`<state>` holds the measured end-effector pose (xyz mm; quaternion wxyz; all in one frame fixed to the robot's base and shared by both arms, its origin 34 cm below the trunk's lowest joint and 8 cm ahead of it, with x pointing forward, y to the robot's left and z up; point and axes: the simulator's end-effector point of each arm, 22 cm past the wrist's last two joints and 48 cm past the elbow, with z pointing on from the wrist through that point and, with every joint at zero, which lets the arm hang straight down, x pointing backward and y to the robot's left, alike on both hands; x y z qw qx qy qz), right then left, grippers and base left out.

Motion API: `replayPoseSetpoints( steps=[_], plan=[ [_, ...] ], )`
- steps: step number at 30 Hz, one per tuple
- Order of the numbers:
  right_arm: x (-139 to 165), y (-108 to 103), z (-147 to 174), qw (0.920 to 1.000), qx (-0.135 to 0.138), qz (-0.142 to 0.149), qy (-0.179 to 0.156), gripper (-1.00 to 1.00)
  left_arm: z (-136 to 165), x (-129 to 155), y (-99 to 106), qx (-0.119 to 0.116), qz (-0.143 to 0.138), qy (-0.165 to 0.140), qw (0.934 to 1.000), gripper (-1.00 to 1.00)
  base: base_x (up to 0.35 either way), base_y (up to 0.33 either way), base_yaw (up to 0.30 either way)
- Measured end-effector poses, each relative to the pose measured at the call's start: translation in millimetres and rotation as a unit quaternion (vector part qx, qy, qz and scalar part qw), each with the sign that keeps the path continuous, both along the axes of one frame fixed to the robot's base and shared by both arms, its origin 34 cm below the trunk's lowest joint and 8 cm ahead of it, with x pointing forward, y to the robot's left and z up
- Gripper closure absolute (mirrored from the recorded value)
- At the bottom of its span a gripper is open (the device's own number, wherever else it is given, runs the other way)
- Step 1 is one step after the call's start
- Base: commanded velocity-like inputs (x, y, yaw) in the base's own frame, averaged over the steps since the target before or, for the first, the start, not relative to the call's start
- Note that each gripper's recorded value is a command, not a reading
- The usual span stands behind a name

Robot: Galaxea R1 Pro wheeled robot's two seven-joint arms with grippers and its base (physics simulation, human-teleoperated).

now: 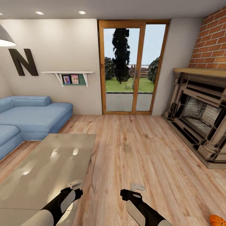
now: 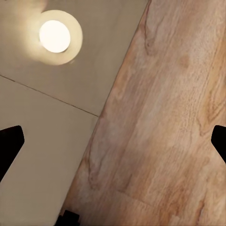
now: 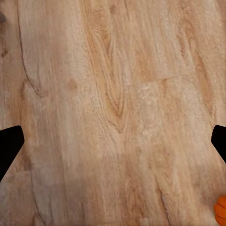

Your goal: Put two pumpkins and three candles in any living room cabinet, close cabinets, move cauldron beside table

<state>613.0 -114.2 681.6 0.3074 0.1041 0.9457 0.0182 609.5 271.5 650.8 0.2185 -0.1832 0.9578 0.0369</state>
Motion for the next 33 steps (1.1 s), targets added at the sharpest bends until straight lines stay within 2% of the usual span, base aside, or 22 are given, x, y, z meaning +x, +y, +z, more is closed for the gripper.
replayPoseSetpoints(
  steps=[33],
  plan=[
    [0.0,0.1,0.2,1.0000,0.000,0.000,0.000,-1.00,0.1,0.0,0.1,0.001,-0.001,0.000,1.0000,-1.00,0.057,0.000,0.000]
  ],
)
